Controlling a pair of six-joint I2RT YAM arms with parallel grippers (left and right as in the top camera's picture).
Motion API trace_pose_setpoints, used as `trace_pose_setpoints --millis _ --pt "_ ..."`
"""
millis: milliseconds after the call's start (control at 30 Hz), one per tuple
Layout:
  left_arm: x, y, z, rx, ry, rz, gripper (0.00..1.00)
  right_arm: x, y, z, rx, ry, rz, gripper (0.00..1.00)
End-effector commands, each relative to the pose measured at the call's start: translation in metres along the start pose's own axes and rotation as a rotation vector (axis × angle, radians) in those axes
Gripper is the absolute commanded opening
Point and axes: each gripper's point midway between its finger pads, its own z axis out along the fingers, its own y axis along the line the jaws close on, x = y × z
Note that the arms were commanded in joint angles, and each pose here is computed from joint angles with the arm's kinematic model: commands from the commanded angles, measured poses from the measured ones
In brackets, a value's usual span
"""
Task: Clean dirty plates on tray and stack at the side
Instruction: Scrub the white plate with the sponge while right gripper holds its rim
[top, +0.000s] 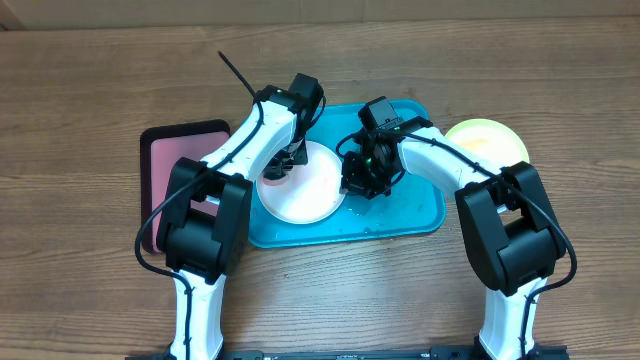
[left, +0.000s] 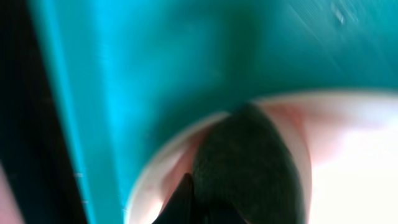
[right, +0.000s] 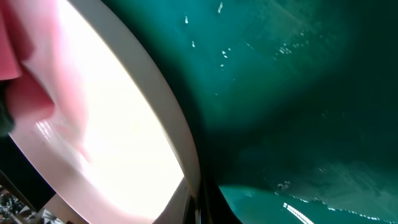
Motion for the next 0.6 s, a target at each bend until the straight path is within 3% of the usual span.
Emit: trace_pose_setpoints --millis 0,100,200,567 --pt "0.034 -0.041 -0.003 0.286 0.164 0.297 0.04 0.003 -0.001 0.003 -0.005 0.016 -0.010 0.04" --pt "0.062 -0.069 -0.022 0.534 0.250 0.460 0.04 0.002 -0.002 0.003 -0.004 0.017 -0.006 0.04" --pt "0.066 -0.077 -0.028 0.596 0.255 0.491 0.04 0.002 -0.004 0.001 -0.005 0.022 0.005 0.04" --pt "0.013 -0.047 -0.033 0.595 0.213 0.174 0.04 -0.006 -0.030 -0.031 0.017 0.000 0.020 0.04"
